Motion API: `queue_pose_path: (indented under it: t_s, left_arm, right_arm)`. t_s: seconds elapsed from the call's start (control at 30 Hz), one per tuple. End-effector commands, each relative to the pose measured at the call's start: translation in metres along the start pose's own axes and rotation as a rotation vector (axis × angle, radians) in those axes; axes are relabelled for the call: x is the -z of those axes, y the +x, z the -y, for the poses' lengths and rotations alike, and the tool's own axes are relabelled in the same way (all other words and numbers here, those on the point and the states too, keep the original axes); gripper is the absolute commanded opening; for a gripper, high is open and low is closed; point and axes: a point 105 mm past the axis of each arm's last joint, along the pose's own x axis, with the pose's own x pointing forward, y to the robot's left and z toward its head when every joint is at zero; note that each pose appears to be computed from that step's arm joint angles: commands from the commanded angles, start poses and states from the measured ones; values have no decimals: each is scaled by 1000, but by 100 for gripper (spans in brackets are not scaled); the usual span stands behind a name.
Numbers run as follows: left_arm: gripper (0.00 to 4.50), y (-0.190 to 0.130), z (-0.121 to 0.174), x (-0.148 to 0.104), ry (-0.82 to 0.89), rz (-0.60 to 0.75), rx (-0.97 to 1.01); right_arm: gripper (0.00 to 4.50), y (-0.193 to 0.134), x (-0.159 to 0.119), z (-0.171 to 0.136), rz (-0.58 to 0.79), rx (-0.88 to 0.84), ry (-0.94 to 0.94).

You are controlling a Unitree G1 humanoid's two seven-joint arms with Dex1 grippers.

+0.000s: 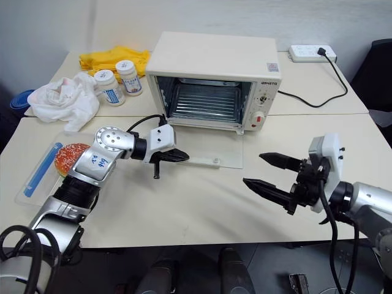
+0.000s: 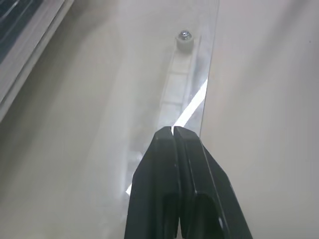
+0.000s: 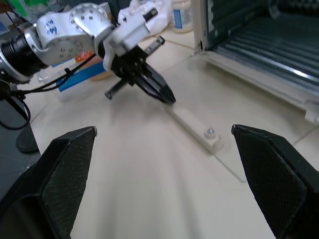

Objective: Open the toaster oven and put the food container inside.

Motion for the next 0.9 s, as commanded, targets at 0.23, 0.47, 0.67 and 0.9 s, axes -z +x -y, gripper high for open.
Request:
queue_pose_path:
  t_s: [0.23, 0.47, 0.67, 0.9]
  left_arm:
    - [66, -67, 13, -17, -199, 75, -175]
    - [265, -134, 60, -28, -313, 75, -405]
    - [449, -186, 114, -20, -499, 123, -491]
    - [449, -248, 163, 19, -818, 122, -872]
  right_arm:
    - [450, 23, -18, -5, 5, -179, -48]
    - [450, 51, -16, 6, -11, -341, -51]
    - [450, 78, -15, 13, -19, -474, -64]
    - [450, 95, -18, 15, -18, -584, -69]
